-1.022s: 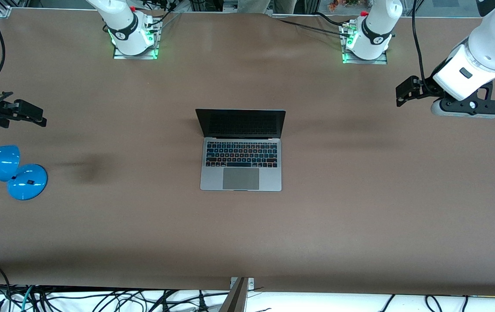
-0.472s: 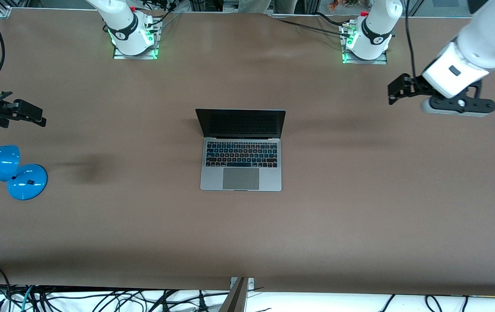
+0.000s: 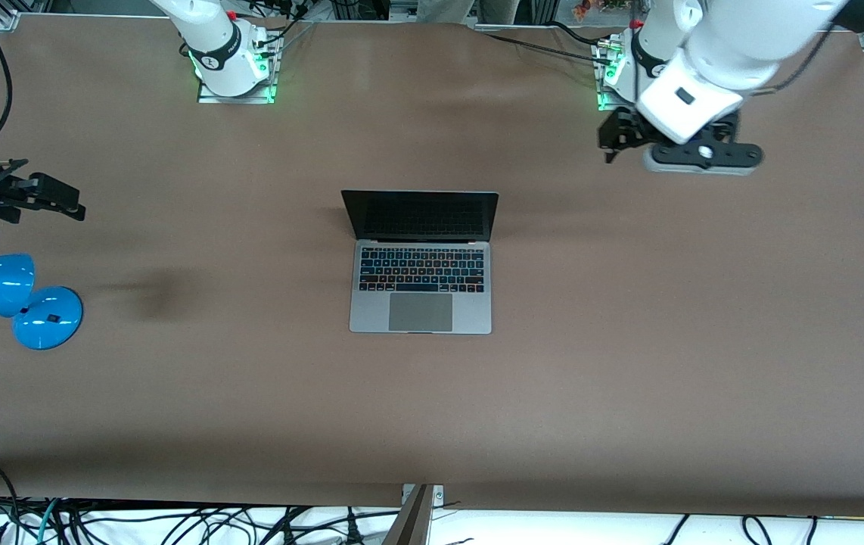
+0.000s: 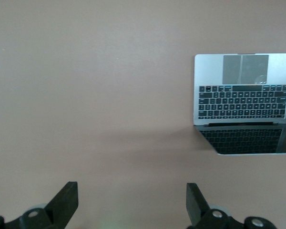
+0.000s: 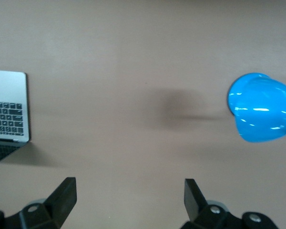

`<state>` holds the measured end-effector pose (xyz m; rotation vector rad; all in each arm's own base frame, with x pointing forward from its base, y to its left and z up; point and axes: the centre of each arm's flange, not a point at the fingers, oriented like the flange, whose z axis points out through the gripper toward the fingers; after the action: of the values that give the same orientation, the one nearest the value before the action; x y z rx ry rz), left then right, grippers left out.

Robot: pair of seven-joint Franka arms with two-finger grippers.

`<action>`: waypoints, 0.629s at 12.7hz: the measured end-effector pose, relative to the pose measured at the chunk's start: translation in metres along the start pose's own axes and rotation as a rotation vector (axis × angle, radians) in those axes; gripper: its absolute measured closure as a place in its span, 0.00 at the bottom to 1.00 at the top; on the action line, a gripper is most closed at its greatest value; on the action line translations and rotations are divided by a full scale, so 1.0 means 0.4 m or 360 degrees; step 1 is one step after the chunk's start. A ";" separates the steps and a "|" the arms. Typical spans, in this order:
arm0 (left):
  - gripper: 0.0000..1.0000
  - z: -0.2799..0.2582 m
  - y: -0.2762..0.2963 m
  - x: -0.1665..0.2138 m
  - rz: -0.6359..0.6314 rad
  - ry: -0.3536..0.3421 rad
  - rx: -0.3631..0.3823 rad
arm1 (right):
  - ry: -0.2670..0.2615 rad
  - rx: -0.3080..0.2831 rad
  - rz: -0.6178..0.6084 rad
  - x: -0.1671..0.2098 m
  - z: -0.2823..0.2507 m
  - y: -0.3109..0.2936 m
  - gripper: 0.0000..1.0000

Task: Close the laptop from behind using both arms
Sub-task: 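Move the left gripper and the right gripper toward the laptop screen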

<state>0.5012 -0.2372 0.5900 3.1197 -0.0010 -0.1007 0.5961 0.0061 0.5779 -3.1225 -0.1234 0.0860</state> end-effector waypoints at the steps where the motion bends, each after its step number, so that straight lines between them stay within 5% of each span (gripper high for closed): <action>1: 0.00 0.021 0.034 -0.009 -0.0001 0.0012 -0.0010 | -0.0009 0.0003 -0.0049 0.002 0.003 -0.046 0.00; 4: 0.00 0.080 0.125 -0.044 0.0008 0.0016 -0.0061 | -0.0030 -0.0004 -0.0177 -0.001 0.016 -0.214 0.00; 8: 0.00 0.154 0.228 -0.118 0.0050 -0.0013 -0.0091 | -0.0068 -0.0026 0.0015 -0.024 0.054 -0.448 0.00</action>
<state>0.4503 -0.3297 0.5335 3.0606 -0.0462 -0.1106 0.5712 0.1841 0.5599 -3.1387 -0.1105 0.1526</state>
